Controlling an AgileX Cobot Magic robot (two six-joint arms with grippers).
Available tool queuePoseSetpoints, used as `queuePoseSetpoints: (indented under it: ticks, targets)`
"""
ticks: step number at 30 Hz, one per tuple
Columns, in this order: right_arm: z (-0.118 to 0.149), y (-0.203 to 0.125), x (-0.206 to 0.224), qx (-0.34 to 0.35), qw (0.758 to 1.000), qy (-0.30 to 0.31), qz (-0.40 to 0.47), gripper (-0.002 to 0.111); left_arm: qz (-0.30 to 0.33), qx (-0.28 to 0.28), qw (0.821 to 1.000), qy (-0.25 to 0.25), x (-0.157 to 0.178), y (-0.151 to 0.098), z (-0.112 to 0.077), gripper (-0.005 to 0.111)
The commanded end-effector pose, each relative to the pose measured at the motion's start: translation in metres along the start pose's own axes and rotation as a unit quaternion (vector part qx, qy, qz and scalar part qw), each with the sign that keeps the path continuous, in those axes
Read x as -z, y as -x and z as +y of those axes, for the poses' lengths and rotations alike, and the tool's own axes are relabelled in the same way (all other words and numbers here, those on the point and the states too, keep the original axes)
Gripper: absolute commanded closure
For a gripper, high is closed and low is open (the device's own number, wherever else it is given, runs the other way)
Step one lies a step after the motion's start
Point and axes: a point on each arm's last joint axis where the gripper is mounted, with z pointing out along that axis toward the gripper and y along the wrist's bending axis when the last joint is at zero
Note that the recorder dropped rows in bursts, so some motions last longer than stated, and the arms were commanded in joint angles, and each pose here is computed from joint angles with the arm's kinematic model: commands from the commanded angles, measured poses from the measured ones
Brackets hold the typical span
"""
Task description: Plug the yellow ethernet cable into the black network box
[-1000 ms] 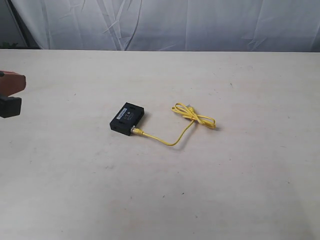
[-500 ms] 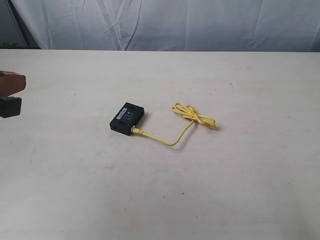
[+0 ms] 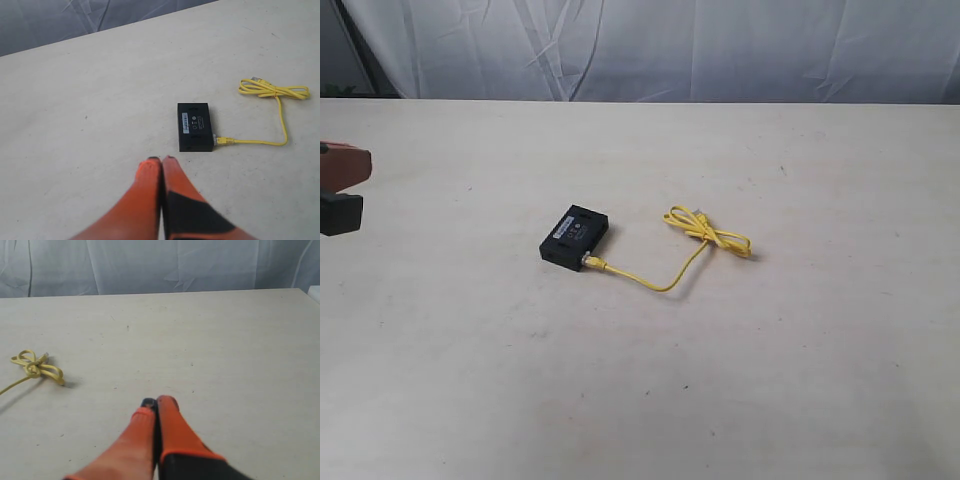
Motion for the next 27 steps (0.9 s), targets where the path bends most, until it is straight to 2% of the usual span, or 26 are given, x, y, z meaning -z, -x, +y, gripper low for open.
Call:
queuePoseSetpoints:
  ticks: [1, 18, 27]
  targets:
    - [0.0001, 0.0000, -0.0001, 0.001, 1.000, 0.001, -0.007, 0.108, -0.006, 0.002, 1.000, 0.002, 0.0011, 0.0005, -0.0001, 0.107]
    - [0.0001, 0.0005, -0.0001, 0.001, 1.000, 0.001, -0.009, 0.108, -0.006, 0.005, 1.000, 0.001, 0.0011, 0.0006, -0.0003, 0.107]
    - [0.0013, 0.0003, -0.0001, -0.016, 1.000, 0.008, -0.008, 0.108, -0.019, -0.019, 1.000, 0.012, 0.0099, 0.0015, -0.0004, 0.107]
